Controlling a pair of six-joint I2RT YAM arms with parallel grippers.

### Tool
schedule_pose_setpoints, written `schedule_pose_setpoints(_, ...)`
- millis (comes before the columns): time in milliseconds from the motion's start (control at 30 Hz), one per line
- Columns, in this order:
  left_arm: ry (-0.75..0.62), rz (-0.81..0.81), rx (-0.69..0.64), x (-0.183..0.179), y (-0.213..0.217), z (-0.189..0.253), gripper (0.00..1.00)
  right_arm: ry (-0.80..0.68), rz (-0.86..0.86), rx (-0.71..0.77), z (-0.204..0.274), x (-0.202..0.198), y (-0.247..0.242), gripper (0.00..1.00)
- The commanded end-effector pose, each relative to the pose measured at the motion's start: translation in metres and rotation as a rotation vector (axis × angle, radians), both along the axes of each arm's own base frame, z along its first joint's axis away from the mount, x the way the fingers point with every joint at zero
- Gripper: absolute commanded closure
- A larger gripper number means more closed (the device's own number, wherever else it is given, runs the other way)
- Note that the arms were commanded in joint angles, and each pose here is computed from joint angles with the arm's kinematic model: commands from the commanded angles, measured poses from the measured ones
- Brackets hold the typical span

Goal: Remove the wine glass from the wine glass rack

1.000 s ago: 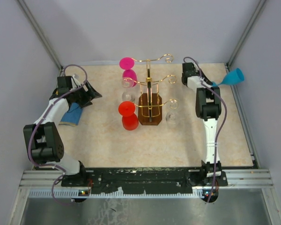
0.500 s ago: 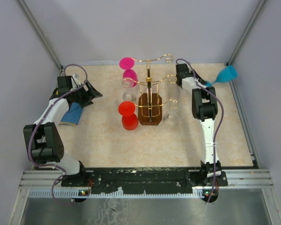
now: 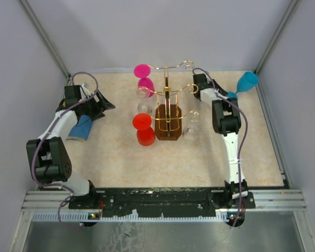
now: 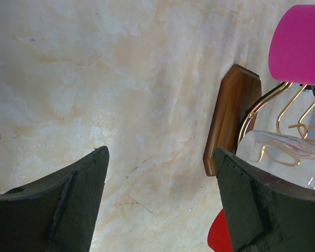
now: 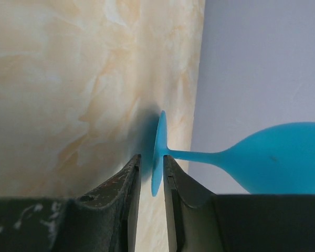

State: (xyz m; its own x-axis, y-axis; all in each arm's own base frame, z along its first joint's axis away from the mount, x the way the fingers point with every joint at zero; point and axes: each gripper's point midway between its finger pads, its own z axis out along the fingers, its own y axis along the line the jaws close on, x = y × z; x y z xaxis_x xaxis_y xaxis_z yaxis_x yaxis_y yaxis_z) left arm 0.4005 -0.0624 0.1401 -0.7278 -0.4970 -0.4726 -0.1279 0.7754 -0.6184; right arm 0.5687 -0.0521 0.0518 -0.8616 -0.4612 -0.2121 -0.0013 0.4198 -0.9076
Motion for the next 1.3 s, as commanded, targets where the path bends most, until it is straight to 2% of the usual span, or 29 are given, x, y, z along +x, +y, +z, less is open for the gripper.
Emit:
schedule_pose_setpoints(0,-0.037,-0.017,-0.014,0.0,-0.005,0.011,0.14,-0.002,0.018,0.007,-0.01,0.002,0.012,0.76)
schedule_pose_setpoints(333,-0.035,-0.019,-0.021,0.001,-0.006,0.011,0.14,-0.019,0.065,0.023,-0.013,0.0,0.036,0.71)
schedule_pose_setpoints(633,-0.037,-0.02,-0.02,0.0,-0.006,0.011,0.14,-0.052,0.105,0.161,-0.013,-0.007,0.061,0.71)
schedule_pose_setpoints(800,-0.036,-0.02,-0.022,0.0,-0.006,0.011,0.14,-0.073,0.155,0.316,-0.012,-0.015,0.077,0.78)
schedule_pose_setpoints(933,-0.037,-0.02,-0.023,0.0,-0.006,0.011,0.14,-0.099,0.185,0.429,-0.008,-0.023,0.088,0.68)
schedule_pose_setpoints(1033,-0.036,-0.022,-0.025,0.0,-0.007,0.011,0.14,-0.072,0.183,0.476,-0.013,-0.026,0.094,0.67)
schedule_pose_setpoints(1133,-0.036,-0.022,-0.024,0.0,-0.007,0.011,0.14,-0.052,0.196,0.526,-0.017,-0.026,0.102,0.54)
schedule_pose_setpoints(1267,-0.037,-0.021,-0.02,0.0,-0.006,0.011,0.14,-0.033,0.188,0.637,-0.022,-0.026,0.11,0.48)
